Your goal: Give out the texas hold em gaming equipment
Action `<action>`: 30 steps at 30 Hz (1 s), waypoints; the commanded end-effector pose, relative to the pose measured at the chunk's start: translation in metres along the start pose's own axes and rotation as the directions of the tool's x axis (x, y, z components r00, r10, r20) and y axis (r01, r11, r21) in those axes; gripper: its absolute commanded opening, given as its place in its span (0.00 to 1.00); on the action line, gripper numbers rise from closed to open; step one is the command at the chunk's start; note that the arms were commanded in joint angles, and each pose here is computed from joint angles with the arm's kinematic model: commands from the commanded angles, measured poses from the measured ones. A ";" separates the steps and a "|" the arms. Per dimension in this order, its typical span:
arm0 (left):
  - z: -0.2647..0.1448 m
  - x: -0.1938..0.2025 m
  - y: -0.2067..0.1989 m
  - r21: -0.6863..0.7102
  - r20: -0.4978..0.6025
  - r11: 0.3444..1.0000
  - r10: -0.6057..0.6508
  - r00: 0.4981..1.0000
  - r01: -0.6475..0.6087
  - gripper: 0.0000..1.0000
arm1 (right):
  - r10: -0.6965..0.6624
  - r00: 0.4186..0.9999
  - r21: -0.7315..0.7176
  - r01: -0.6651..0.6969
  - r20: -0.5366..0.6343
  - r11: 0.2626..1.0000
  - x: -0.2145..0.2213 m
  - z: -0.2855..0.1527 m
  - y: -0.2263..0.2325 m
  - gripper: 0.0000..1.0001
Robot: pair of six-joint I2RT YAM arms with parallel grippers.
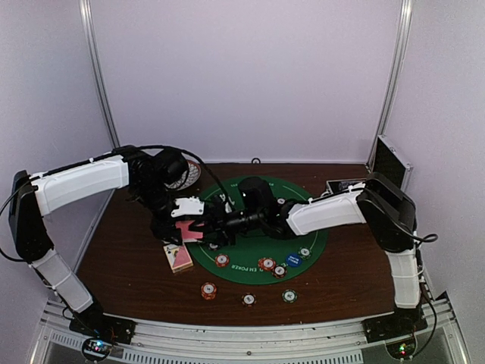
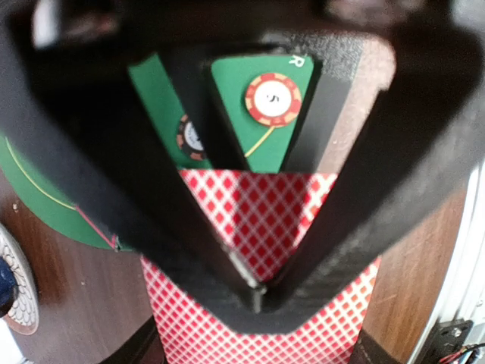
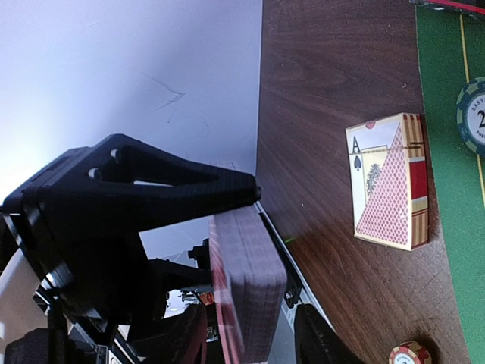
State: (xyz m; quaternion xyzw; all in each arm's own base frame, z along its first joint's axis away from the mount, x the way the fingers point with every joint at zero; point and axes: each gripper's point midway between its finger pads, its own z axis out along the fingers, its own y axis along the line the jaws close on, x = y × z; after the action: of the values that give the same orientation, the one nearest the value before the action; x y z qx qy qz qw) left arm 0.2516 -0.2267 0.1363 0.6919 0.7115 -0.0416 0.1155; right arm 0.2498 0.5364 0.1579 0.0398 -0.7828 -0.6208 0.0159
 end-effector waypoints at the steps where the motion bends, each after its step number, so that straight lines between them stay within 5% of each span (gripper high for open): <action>1: -0.003 0.010 0.001 -0.019 -0.037 1.000 -0.012 0.999 0.012 0.06 | -0.093 0.995 -0.102 0.095 0.020 0.990 0.001 -0.017 0.056 0.43; 13: -0.003 0.010 0.001 -0.021 -0.040 1.000 -0.017 0.999 0.016 0.06 | -0.086 0.996 -0.087 0.087 0.015 0.992 0.005 -0.021 0.053 0.37; 30: -0.015 0.002 0.000 -0.021 0.006 0.999 -0.037 0.999 0.037 0.05 | -0.044 0.999 -0.135 0.046 0.024 0.990 0.002 -0.020 0.044 0.12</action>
State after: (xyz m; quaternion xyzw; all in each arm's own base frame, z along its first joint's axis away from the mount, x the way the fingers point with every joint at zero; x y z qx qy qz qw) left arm 0.2485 -0.2189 0.1356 0.6845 0.7211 -0.0331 0.1016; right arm 0.2492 0.5309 0.1835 0.0390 -0.7577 -0.6514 0.0081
